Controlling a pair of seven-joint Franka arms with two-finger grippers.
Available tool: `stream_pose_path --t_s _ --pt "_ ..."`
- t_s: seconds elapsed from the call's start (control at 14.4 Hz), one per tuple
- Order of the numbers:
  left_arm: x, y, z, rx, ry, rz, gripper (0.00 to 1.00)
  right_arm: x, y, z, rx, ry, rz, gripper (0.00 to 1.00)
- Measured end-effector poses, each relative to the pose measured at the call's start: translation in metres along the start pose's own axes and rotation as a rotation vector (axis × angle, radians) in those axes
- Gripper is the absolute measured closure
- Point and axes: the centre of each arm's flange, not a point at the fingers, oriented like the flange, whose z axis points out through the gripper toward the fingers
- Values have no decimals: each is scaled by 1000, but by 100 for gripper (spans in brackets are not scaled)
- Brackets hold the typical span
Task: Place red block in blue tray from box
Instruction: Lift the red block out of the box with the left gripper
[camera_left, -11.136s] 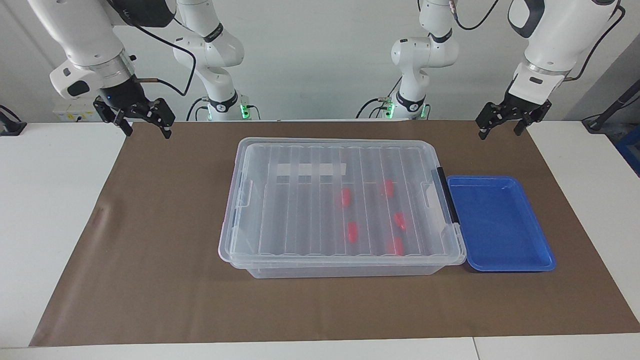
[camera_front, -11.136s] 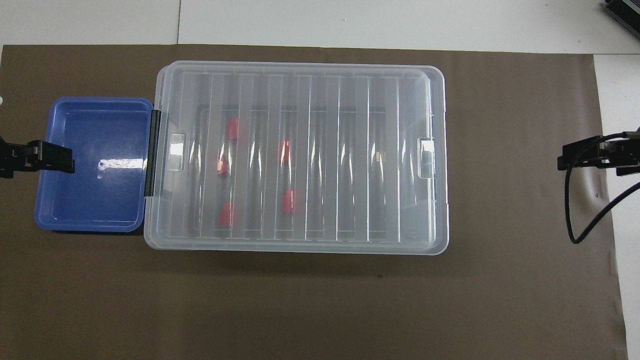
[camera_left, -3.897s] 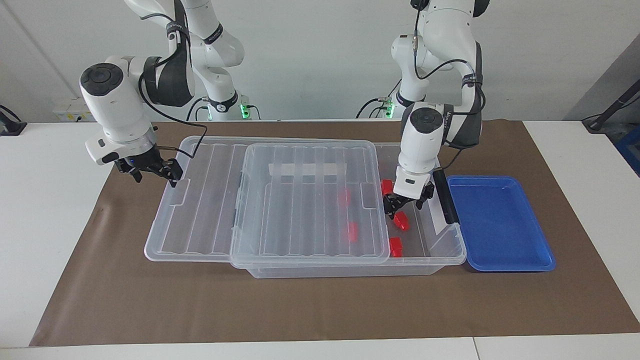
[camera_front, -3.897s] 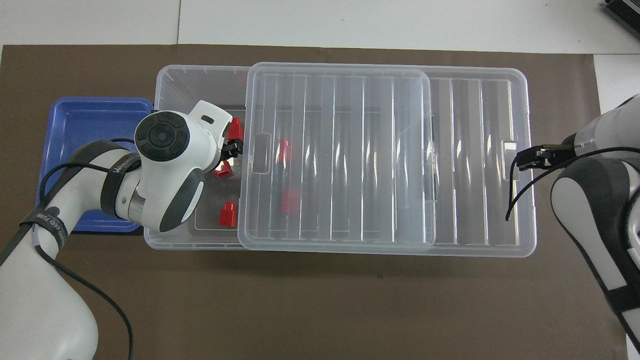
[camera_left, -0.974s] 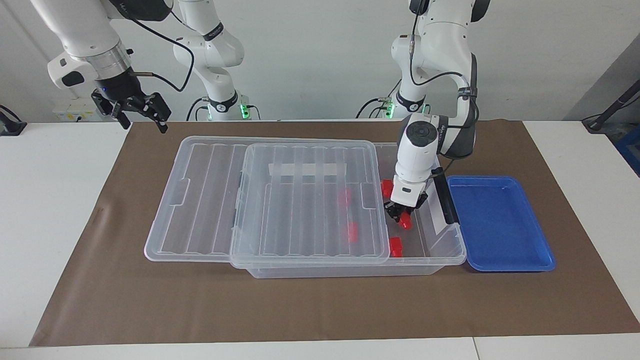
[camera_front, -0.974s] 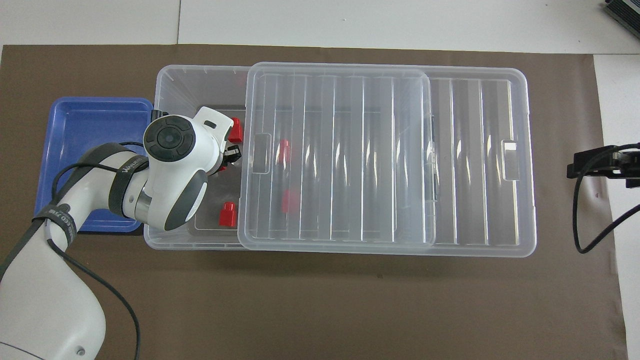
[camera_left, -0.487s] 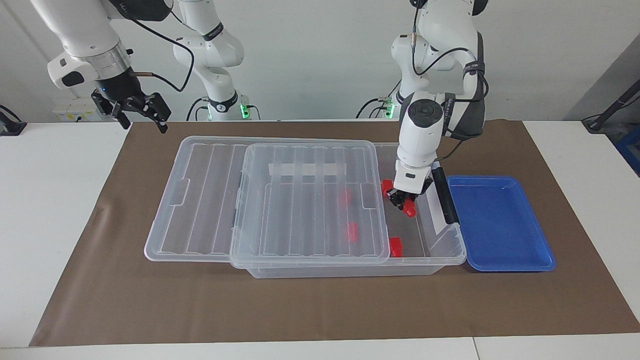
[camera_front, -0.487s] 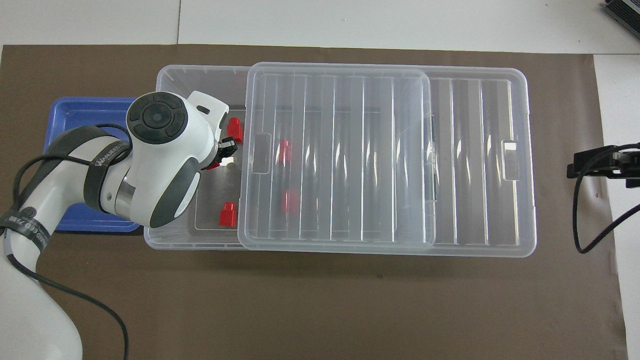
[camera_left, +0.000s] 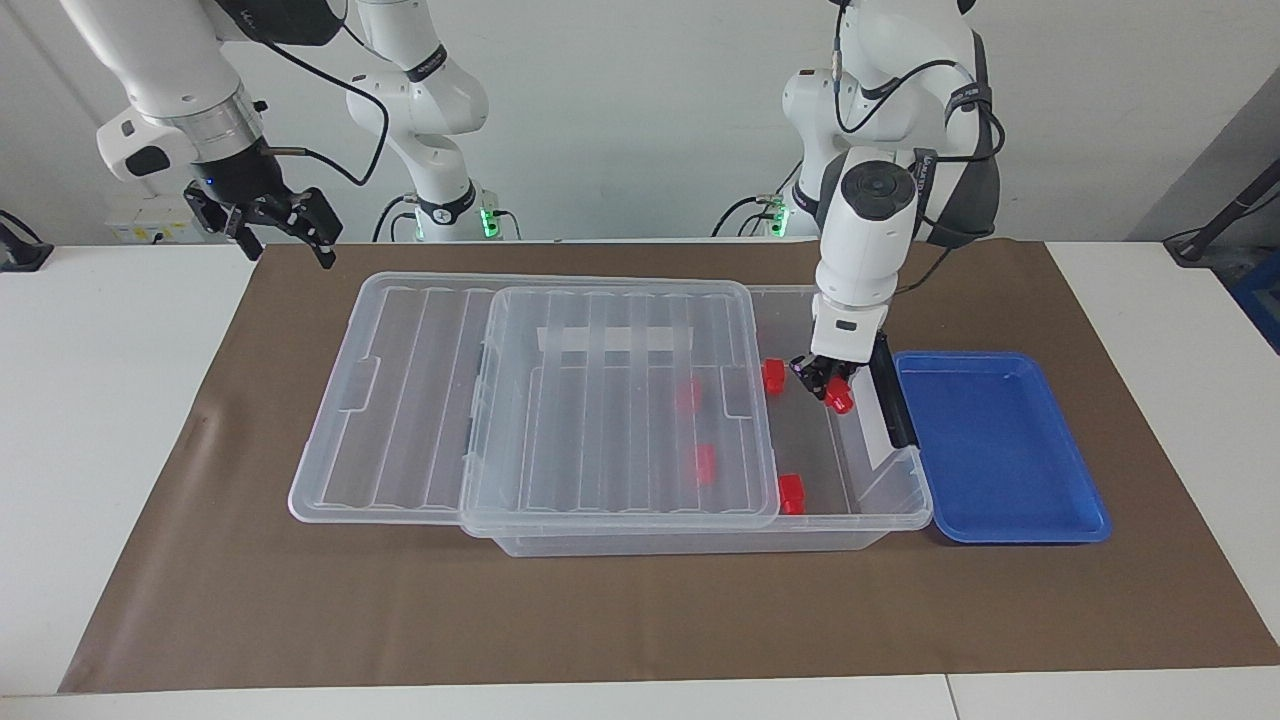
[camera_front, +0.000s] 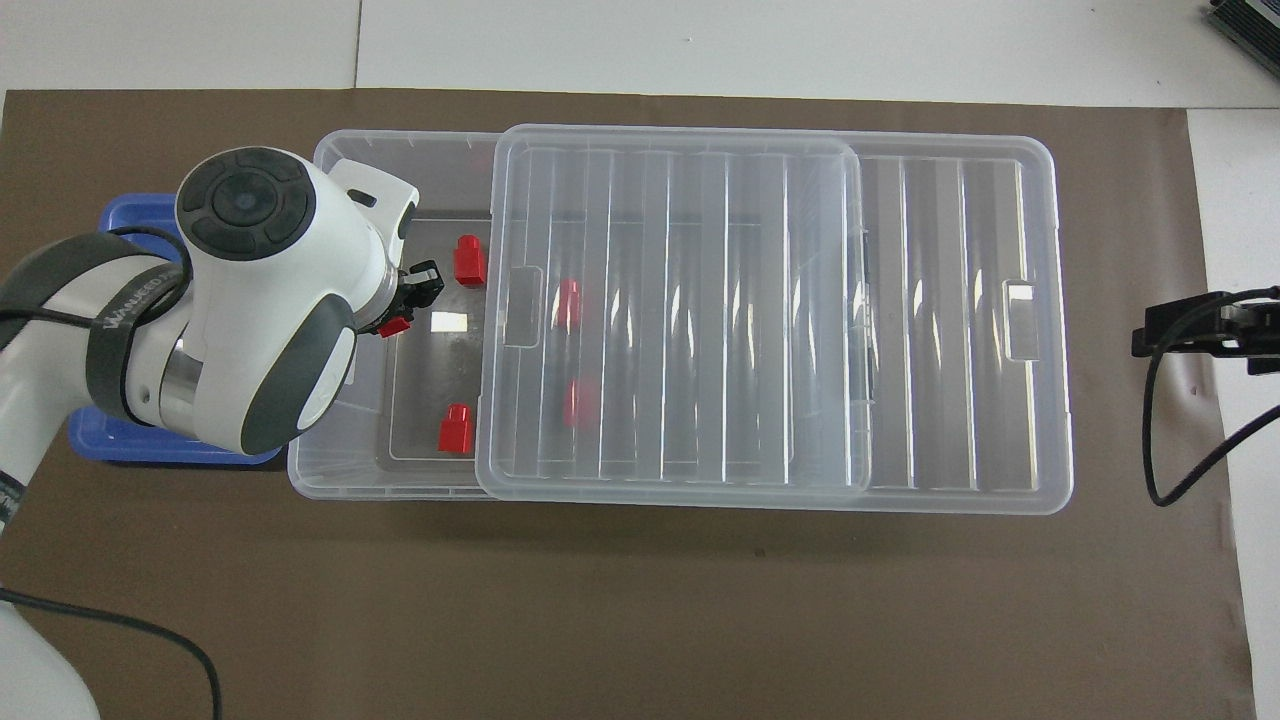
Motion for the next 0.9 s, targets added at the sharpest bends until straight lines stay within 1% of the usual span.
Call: stream_pose_path --t_s 0.07,0.14,0.21,0.28,0.42,0.49,0.56,0.63,0.77,0.9 --pt "6 -5 -10 -2 -10 -17 66 1 1 1 0 3 -9 15" --pt "12 -11 -21 -12 -24 -34 66 1 1 2 0 4 -13 26" --pt "19 -20 -34 -22 -38 -39 66 2 3 4 1 9 -10 40" --pt "28 -31 -46 -23 -53 -27 66 4 8 7 2 18 -3 50" --pt "48 -69 -68 -11 -83 31 66 10 22 19 2 34 -2 72" --pt "61 -94 -78 -13 -88 73 66 12 28 28 1 42 -14 82" --pt "73 -121 -88 -23 -82 125 66 15 32 40 1 49 -28 94" --pt "83 -150 -97 -34 -71 187 66 17 35 52 1 58 -41 99" --pt "100 -201 -103 -47 -51 281 66 24 36 75 -1 75 -86 99" --pt "113 -230 -92 -56 -15 318 66 36 36 99 -4 85 -137 99"
